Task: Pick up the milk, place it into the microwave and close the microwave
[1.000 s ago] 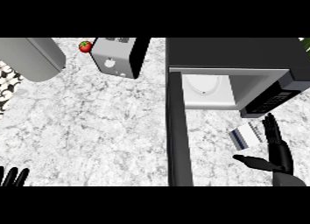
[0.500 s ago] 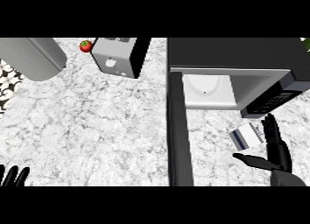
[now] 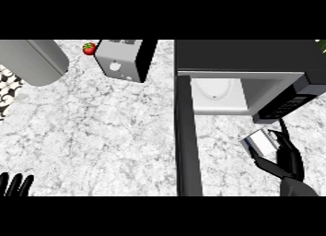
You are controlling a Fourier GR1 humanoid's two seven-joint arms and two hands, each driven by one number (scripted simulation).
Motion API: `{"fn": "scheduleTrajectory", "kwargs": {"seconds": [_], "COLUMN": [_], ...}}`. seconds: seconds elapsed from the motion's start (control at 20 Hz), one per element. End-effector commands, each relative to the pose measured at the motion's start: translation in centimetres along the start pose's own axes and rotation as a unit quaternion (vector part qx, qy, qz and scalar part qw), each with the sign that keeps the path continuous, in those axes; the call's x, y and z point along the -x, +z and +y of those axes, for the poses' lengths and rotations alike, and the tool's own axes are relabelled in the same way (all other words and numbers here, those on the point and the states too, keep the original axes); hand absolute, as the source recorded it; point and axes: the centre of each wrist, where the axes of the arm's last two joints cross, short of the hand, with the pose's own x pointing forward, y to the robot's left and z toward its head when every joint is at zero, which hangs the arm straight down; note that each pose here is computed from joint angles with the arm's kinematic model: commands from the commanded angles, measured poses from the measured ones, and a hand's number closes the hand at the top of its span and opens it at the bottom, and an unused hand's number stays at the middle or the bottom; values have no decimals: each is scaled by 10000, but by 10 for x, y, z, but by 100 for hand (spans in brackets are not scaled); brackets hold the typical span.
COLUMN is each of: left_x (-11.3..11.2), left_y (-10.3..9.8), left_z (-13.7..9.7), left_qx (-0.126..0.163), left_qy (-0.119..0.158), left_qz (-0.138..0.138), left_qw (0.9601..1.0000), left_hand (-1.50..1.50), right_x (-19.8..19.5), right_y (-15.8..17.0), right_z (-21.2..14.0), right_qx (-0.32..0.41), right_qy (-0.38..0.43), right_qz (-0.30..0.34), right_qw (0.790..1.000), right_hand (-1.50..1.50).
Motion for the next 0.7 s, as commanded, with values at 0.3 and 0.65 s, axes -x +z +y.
{"fn": "scheduleTrajectory", "kwargs": {"seconds": [0.3, 0.65], "left_x": [-4, -5], "left_y": [4, 7], "left_z": [12, 1], "left_qx": [-90, -120], "left_qy": [-101, -52], "left_qz": [-45, 1], "left_qw": [9999, 9999], "left_hand": [-150, -150], "right_x": [-1, -11], "right_y": [-6, -12], "right_z": [20, 17], "right_qx": [-816, -1166], "right_qy": [-1223, -1338], "right_qz": [-502, -498], "right_qw": [9879, 9829], "right_hand": [150, 150]}}
